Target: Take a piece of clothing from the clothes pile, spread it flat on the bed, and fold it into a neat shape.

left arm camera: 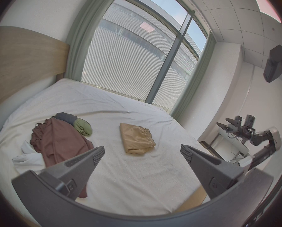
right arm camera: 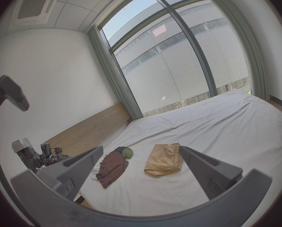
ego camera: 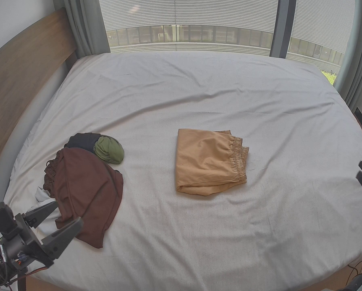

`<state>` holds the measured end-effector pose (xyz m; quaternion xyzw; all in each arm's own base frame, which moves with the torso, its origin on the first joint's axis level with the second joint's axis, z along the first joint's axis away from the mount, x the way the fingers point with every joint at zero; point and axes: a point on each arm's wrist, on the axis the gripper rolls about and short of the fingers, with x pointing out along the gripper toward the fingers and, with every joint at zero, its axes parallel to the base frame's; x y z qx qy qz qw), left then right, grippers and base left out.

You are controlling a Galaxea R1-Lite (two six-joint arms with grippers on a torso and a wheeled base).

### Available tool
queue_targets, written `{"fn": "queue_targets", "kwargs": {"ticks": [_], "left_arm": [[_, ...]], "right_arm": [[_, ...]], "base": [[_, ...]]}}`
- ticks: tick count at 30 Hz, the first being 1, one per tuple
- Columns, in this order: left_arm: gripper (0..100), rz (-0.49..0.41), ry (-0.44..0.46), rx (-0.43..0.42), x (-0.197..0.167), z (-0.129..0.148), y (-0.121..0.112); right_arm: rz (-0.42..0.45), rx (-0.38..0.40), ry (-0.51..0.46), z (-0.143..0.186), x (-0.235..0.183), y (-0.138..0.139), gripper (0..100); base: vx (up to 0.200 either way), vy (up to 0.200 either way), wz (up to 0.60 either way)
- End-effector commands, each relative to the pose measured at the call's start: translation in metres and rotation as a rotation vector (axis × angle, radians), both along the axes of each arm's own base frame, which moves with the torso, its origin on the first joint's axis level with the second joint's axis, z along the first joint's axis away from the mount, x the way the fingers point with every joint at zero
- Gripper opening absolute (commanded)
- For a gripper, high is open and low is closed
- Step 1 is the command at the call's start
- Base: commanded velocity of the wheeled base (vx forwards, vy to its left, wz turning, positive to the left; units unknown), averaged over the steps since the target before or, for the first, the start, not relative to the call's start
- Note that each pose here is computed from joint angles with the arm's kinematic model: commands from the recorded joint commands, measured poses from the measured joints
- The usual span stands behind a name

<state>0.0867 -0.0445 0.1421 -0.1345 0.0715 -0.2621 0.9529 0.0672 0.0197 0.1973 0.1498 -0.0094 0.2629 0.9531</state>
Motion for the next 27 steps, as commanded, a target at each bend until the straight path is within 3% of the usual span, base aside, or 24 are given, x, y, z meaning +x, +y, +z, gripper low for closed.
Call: {"fn": "queue_targets", "kwargs": {"ticks": [1, 8, 10, 15, 21, 27], "left_arm": [[100, 0.157, -0.132, -0.040, -0.059, -0.008, 0.034], [100, 0.221, -0.132, -0.003, -0.077, -0.023, 0.040], [100, 0.254, -0.138, 0.024, -0.082, -0.028, 0.041], [100, 0.335, -0.191, 0.079, -0.094, -0.036, 0.042], [100, 0.396, -0.171, 0.176, -0.106, -0.057, 0.042], [100, 0.390, -0.169, 0.182, -0.109, -0.060, 0.041]], "right_arm": [[-0.107, -0.014, -0.178, -0.044, -0.098, -0.015, 100], [-0.215, -0.063, -0.133, -0.077, -0.100, -0.013, 100], [-0.252, -0.107, -0.099, -0.096, -0.097, -0.013, 100], [-0.506, -0.165, -0.024, -0.114, -0.090, -0.019, 100], [-0.585, -0.195, -0.020, -0.114, -0.090, -0.021, 100], [-0.606, -0.240, 0.004, -0.116, -0.090, -0.021, 100]], "base": [[0.000, 0.000, 0.00], [0.000, 0.000, 0.00], [0.000, 0.000, 0.00], [0.000, 0.000, 0.00], [0.000, 0.000, 0.00], [0.000, 0.000, 0.00]]}}
